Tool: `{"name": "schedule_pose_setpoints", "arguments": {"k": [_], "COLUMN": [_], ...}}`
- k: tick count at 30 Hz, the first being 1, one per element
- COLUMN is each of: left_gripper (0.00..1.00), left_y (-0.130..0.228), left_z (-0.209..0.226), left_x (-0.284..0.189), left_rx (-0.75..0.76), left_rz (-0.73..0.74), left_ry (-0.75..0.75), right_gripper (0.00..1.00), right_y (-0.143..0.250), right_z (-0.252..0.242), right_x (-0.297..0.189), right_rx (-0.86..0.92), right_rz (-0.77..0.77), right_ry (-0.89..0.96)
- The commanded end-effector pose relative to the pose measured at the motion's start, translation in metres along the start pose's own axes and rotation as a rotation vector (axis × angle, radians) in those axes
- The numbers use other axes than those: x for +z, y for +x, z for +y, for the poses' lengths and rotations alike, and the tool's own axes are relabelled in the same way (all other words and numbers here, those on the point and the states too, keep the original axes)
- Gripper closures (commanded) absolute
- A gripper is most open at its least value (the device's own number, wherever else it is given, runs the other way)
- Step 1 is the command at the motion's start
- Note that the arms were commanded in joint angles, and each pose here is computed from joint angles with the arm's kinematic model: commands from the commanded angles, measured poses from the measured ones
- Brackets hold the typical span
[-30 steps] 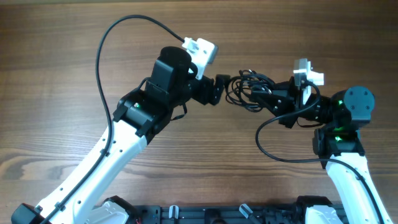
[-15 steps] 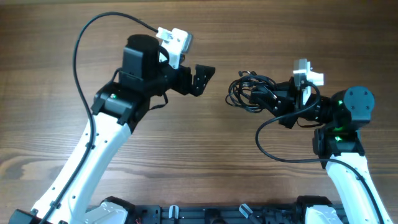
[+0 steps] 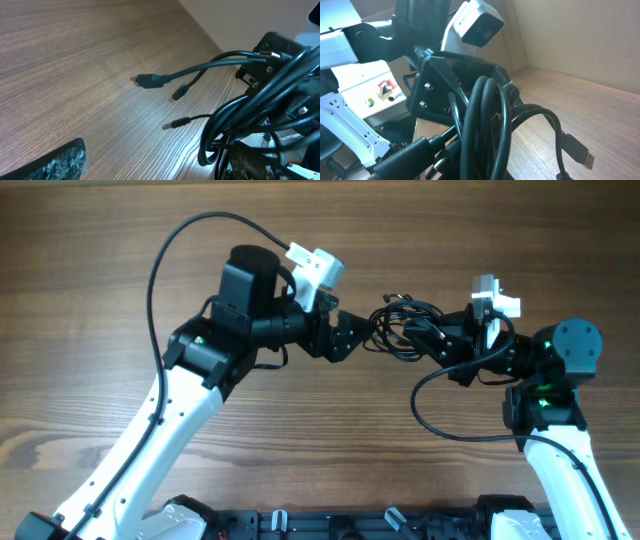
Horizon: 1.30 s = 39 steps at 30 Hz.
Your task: Untangle cables
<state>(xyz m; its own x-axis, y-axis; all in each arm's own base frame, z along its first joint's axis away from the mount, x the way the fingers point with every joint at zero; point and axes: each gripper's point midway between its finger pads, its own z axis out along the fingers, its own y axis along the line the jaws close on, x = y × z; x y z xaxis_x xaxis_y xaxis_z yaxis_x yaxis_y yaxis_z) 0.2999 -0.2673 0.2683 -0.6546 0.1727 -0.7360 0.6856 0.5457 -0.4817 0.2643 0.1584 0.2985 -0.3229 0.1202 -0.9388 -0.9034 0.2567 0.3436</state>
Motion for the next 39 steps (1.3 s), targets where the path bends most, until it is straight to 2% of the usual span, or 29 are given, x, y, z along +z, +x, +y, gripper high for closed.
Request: {"name": "schedule_pose_setpoints", "arguments": {"k": [1,4,8,9,11,13,15,19,22,23,24,26,29,34,36,37,39], "left_gripper": [0.09,0.1,0.14,0.17,0.3,0.29,0.23,0.23,0.23,0.29,0.29,0.24,0.22,0.22,0.14,0.04,0.0], "left_y": [0.001,0.003,-0.002,-0.002,-0.003,-0.004,-0.004,-0.004,-0.005,-0.006,-0.007,-0.011,-0.014,-0.012,-0.009,-0.008,-0.008], "left_z": [0.004,0.005,0.021,0.021,0.018,0.007,-0.007,-0.009,-0.001,0.007,0.017,0.04,0.06,0.073,0.073,0.073,0.073], "left_x": [0.004,0.007,0.006,0.006,0.008,0.013,0.019,0.021,0.02,0.019,0.018,0.012,0.003,-0.004,-0.004,-0.004,-0.004], "left_rx": [0.007,0.005,0.009,0.009,0.014,0.039,0.068,0.073,0.071,0.068,0.059,-0.009,-0.084,-0.158,-0.183,-0.183,-0.183], "left_rz": [-0.001,0.009,-0.013,-0.013,-0.019,-0.024,-0.027,-0.024,-0.032,-0.039,-0.048,-0.08,-0.122,-0.143,-0.138,-0.135,-0.133], "left_ry": [-0.031,-0.03,-0.121,-0.121,-0.114,-0.089,-0.058,-0.053,-0.104,-0.151,-0.208,-0.34,-0.462,-0.54,-0.542,-0.543,-0.544], "right_gripper": [0.96,0.96,0.96,0.96,0.96,0.96,0.96,0.96,0.96,0.96,0.96,0.96,0.96,0.96,0.96,0.96,0.96], "right_y": [-0.004,-0.004,-0.004,-0.004,-0.004,-0.004,-0.004,-0.004,-0.004,-0.004,-0.004,-0.004,-0.004,-0.004,-0.004,-0.004,-0.004], "right_z": [0.007,0.007,0.007,0.007,0.007,0.007,0.007,0.007,0.008,0.008,0.008,0.008,0.008,0.008,0.008,0.008,0.008], "right_x": [-0.001,-0.001,-0.001,-0.001,-0.001,-0.001,-0.001,-0.001,-0.001,-0.001,-0.001,-0.001,-0.001,-0.001,-0.001,-0.001,-0.001], "right_rx": [-0.027,-0.027,-0.027,-0.027,-0.027,-0.027,-0.027,-0.027,-0.028,-0.028,-0.028,-0.028,-0.028,-0.028,-0.027,-0.028,-0.028], "right_rz": [0.002,0.002,0.003,0.003,0.003,0.003,0.004,0.004,0.007,0.007,0.007,0.007,0.007,0.007,0.007,0.007,0.007], "right_ry": [-0.019,-0.019,-0.022,-0.022,-0.022,-0.022,-0.022,-0.022,-0.029,-0.029,-0.029,-0.029,-0.029,-0.029,-0.028,-0.028,-0.028]}}
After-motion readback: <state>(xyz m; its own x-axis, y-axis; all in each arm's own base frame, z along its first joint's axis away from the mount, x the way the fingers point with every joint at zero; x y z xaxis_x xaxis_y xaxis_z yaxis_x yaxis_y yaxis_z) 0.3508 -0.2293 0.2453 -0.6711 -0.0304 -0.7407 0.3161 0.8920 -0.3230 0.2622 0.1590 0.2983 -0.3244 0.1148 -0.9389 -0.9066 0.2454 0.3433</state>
